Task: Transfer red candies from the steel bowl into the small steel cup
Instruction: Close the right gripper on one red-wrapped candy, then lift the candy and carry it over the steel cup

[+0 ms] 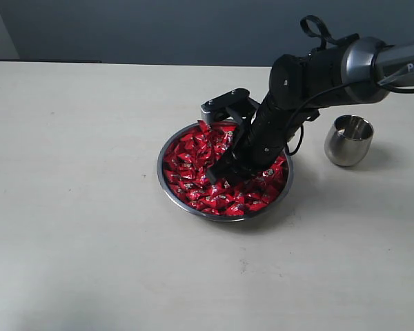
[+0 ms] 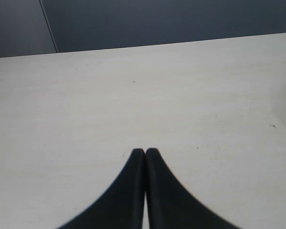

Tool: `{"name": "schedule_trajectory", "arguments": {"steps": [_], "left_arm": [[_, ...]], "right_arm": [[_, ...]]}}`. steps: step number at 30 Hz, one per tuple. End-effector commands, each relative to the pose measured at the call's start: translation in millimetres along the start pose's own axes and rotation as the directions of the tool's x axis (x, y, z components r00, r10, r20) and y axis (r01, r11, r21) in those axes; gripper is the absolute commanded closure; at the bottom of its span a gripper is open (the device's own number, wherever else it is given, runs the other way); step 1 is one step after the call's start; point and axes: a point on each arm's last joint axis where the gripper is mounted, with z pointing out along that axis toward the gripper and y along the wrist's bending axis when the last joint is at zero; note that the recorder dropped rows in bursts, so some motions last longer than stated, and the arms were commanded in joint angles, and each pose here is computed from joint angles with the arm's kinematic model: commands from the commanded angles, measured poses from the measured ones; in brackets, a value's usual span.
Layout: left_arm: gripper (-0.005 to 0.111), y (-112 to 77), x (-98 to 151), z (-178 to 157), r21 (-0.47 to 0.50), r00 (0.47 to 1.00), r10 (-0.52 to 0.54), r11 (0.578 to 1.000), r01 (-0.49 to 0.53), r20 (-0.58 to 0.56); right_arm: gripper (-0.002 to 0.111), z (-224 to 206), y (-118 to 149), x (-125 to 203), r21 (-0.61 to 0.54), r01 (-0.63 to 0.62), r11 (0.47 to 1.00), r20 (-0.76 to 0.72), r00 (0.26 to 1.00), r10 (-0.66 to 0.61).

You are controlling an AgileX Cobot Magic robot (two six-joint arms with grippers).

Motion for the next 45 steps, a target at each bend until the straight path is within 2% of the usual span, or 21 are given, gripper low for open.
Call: {"name": "schedule_trajectory", "arguments": {"steps": [1,12,16,19,20,21,24,26,31,34,39,45], "left_arm": [[0.106,0.0,-4,-1,0.003,1.000,0.000,1.000,0.000,0.022],[0.106,0.0,-4,-1,0.003,1.000,0.000,1.000,0.000,0.022],[0.106,0.0,-4,-1,0.003,1.000,0.000,1.000,0.000,0.022],[0.106,0.0,-4,-1,0.003,1.000,0.000,1.000,0.000,0.022],[0.106,0.0,-4,-1,0.003,1.000,0.000,1.000,0.000,0.022],[0.106,0.0,-4,-1,0.003,1.000,0.000,1.000,0.000,0.022],[0.106,0.0,-4,-1,0.003,1.000,0.000,1.000,0.000,0.022],[0.106,0.0,-4,-1,0.003,1.000,0.000,1.000,0.000,0.022],[0.106,0.0,-4,-1,0.003,1.000,0.000,1.000,0.000,0.022],[0.106,0.0,-4,-1,0.003,1.000,0.000,1.000,0.000,0.022],[0.106,0.0,-4,-1,0.003,1.000,0.000,1.000,0.000,0.022],[0.106,0.0,-4,-1,0.003,1.000,0.000,1.000,0.000,0.022]], "right_arm": [[0.109,-14,1,-5,0.008,0.012,1.000,0.035,0.999,-0.012],[0.109,-24,3,-6,0.009,0.016,1.000,0.053,0.998,-0.017],[0.109,-37,0,-6,0.059,0.033,0.998,0.060,0.997,-0.037],[0.109,-59,-21,-6,0.148,-0.044,0.988,0.104,0.994,0.029],[0.109,-79,-41,-3,0.175,-0.124,0.977,0.156,0.983,0.097],[0.109,-90,-48,-1,0.184,-0.148,0.972,0.183,0.976,0.114],[0.109,-140,-86,15,0.220,-0.305,0.927,0.308,0.923,0.231],[0.109,-153,-105,26,0.232,-0.376,0.897,0.333,0.897,0.290],[0.109,-136,-121,35,0.270,-0.405,0.873,0.251,0.905,0.342],[0.109,-120,-134,41,0.331,-0.415,0.848,0.196,0.909,0.368],[0.109,-116,-152,48,0.351,-0.447,0.823,0.214,0.894,0.395],[0.109,-112,-154,47,0.331,-0.470,0.818,0.233,0.881,0.412]]}}
